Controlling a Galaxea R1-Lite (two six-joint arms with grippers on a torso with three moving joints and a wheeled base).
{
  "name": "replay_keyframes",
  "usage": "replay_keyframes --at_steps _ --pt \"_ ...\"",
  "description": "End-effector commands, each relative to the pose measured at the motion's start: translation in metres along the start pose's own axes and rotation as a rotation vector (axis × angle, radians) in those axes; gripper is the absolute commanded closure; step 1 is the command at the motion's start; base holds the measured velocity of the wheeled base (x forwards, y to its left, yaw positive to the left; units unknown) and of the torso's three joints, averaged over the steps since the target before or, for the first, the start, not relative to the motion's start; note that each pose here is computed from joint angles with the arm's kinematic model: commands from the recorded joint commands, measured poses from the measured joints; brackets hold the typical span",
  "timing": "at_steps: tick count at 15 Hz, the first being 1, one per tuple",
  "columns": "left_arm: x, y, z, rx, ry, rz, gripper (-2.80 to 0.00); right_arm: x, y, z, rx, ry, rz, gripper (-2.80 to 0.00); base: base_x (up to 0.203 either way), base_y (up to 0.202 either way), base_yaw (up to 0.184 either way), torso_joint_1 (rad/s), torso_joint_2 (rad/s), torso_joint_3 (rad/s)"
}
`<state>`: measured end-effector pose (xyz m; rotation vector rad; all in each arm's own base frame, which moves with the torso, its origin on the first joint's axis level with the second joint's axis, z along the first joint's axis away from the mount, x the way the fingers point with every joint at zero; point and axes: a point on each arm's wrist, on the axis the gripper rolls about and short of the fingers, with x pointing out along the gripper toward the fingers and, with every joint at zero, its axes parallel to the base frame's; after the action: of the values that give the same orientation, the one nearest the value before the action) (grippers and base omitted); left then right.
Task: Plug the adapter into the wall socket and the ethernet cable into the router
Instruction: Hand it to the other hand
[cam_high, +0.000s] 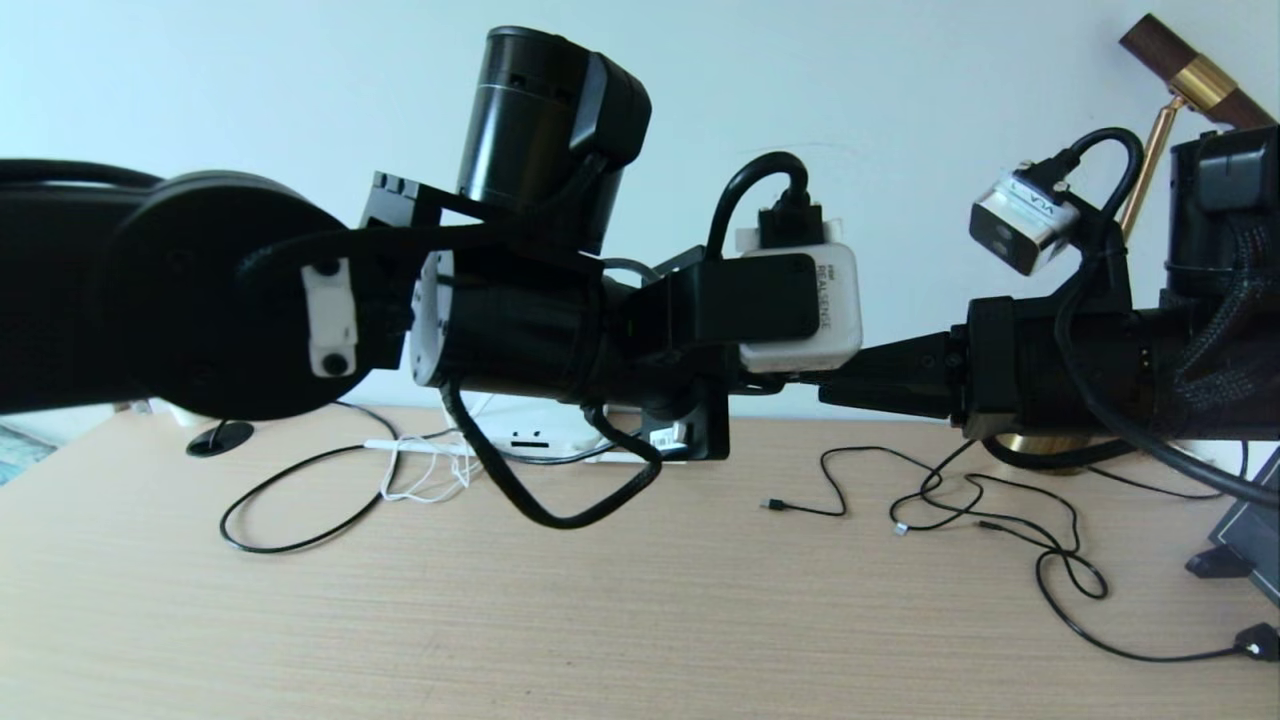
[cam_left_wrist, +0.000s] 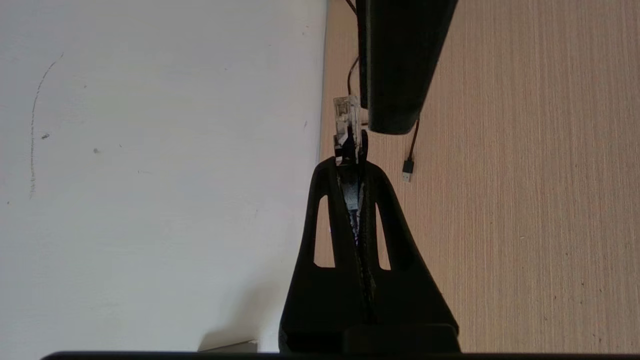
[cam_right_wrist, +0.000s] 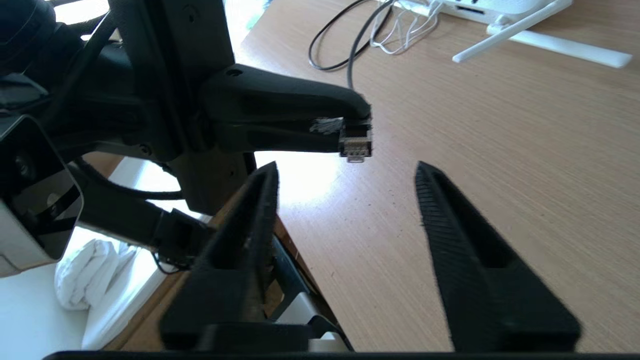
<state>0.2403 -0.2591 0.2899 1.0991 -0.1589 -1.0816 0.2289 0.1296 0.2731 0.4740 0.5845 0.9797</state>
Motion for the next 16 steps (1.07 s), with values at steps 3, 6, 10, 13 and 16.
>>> replay_keyframes --at_steps 3,6,10,13,16 --pt "-0.001 -0.001 0.0 0.007 -0.009 -0.007 0.0 0.005 0.003 -0.002 0.002 0.026 0.031 0.0 0.0 0.0 0.0 0.0 0.0 0.0" --pt "0.0 -0.003 -0.001 0.006 -0.014 -0.018 0.0 0.007 0.002 -0.003 0.006 0.03 0.031 0.0 0.0 0.0 0.0 0.0 0.0 0.0" --pt "0.0 -0.004 -0.002 0.007 -0.015 -0.014 0.0 0.007 0.001 -0.004 0.01 0.034 0.027 0.0 0.0 0.0 0.0 0.0 0.0 0.0" --pt "0.001 -0.004 -0.002 0.008 -0.015 -0.015 0.0 0.006 -0.002 -0.01 0.009 0.048 0.017 0.0 0.0 0.0 0.0 0.0 0.0 0.0" --pt "0.0 -0.005 -0.002 0.008 -0.014 -0.017 0.0 0.006 -0.002 -0.01 0.019 0.046 0.014 -2.8 0.0 0.0 0.0 0.0 0.0 0.0"
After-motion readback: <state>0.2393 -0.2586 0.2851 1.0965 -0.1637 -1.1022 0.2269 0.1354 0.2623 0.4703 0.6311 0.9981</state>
